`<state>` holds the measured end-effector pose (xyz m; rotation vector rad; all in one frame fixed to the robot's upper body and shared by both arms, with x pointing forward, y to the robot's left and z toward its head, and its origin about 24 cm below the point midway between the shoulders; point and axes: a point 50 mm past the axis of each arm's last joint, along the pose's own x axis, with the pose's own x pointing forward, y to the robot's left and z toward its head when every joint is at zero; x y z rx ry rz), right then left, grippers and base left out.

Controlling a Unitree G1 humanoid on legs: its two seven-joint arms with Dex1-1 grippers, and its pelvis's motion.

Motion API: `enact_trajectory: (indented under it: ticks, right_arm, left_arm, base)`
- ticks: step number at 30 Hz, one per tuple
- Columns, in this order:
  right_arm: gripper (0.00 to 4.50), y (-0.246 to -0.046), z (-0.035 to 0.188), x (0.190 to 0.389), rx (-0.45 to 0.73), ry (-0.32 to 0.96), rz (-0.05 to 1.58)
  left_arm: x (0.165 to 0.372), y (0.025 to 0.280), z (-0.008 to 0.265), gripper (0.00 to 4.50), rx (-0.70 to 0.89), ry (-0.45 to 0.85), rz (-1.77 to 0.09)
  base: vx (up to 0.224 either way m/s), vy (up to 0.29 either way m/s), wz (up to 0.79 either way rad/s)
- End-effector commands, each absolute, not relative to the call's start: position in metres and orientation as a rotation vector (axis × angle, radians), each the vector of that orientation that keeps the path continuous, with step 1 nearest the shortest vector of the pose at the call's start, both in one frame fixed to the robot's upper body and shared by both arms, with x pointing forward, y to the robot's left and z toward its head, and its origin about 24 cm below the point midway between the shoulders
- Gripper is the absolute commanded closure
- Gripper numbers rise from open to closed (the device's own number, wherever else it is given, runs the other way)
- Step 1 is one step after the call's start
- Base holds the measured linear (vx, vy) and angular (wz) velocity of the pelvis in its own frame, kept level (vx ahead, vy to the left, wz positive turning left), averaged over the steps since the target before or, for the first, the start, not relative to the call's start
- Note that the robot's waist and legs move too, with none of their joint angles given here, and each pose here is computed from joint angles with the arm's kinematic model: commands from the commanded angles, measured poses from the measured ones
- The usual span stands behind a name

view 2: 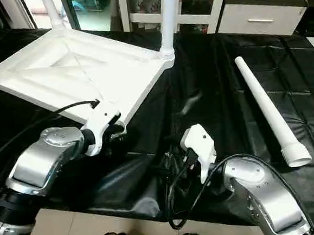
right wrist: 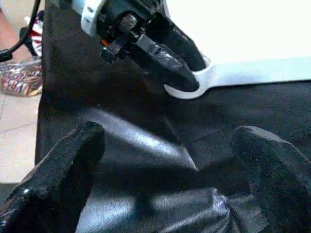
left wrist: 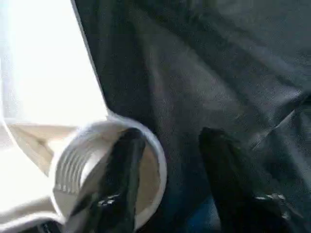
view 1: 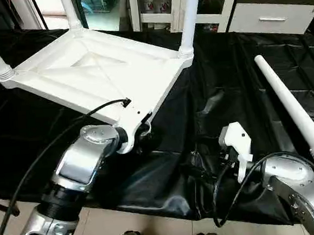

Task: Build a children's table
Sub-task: Rotate table base

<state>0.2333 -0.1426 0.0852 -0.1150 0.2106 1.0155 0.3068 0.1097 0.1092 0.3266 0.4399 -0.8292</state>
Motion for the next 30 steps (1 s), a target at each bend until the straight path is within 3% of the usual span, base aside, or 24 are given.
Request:
enact_trajectory:
  ticks: [1, 7, 10, 12, 13, 14, 16, 17, 22, 24, 30]
  right_arm:
    - [0.0, -0.149, 0.095, 0.234, -0.091, 0.168, 0.971]
    - [0.0, -0.155, 0.109, 0.243, 0.036, 0.117, 0.858]
    - [0.0, -0.172, 0.11, 0.266, -0.026, 0.13, 0.619]
    - [0.0, -0.19, 0.111, 0.281, -0.089, 0.154, 0.441]
    - [0.0, -0.19, 0.111, 0.281, -0.089, 0.154, 0.441]
    - [0.0, -0.199, 0.116, 0.289, -0.106, 0.132, 0.358]
    - [0.0, -0.199, 0.118, 0.29, -0.107, 0.118, 0.347]
    - [0.0, -0.197, 0.122, 0.293, -0.104, 0.092, 0.262]
    - [0.0, -0.188, 0.128, 0.295, -0.126, 0.031, 0.226]
    - [0.0, -0.178, 0.129, 0.295, -0.146, 0.006, 0.216]
    - [0.0, -0.169, 0.123, 0.295, -0.079, 0.026, 0.193]
  left_arm:
    - [0.304, 0.11, 0.126, 2.2, 0.272, 0.33, -0.846]
    - [0.298, 0.12, 0.153, 2.2, 0.203, 0.187, -0.845]
    - [0.294, 0.123, 0.164, 2.2, 0.159, 0.079, -0.838]
    - [0.292, 0.124, 0.158, 2.2, 0.112, 0.098, -0.81]
    - [0.292, 0.124, 0.158, 2.2, 0.112, 0.098, -0.81]
    - [0.289, 0.121, 0.153, 2.2, 0.004, 0.042, -0.713]
    - [0.288, 0.121, 0.152, 2.2, -0.04, 0.008, -0.664]
    - [0.285, 0.126, 0.139, 2.2, -0.026, 0.022, -0.507]
    - [0.281, 0.137, 0.127, 2.2, 0.089, 0.014, -0.367]
    - [0.281, 0.147, 0.119, 2.2, -0.003, 0.045, -0.233]
    - [0.281, 0.149, 0.118, 2.2, 0.032, 0.029, -0.167]
  base:
    - [0.0, 0.0, 0.0]
    - [0.0, 0.0, 0.0]
    - [0.0, 0.0, 0.0]
    - [0.0, 0.0, 0.0]
    - [0.0, 0.0, 0.0]
    - [0.0, 0.0, 0.0]
    - [0.0, 0.0, 0.0]
    - [0.0, 0.0, 0.0]
    - [0.0, 0.0, 0.0]
    - [0.0, 0.0, 0.0]
    - [-0.001, -0.012, 0.01]
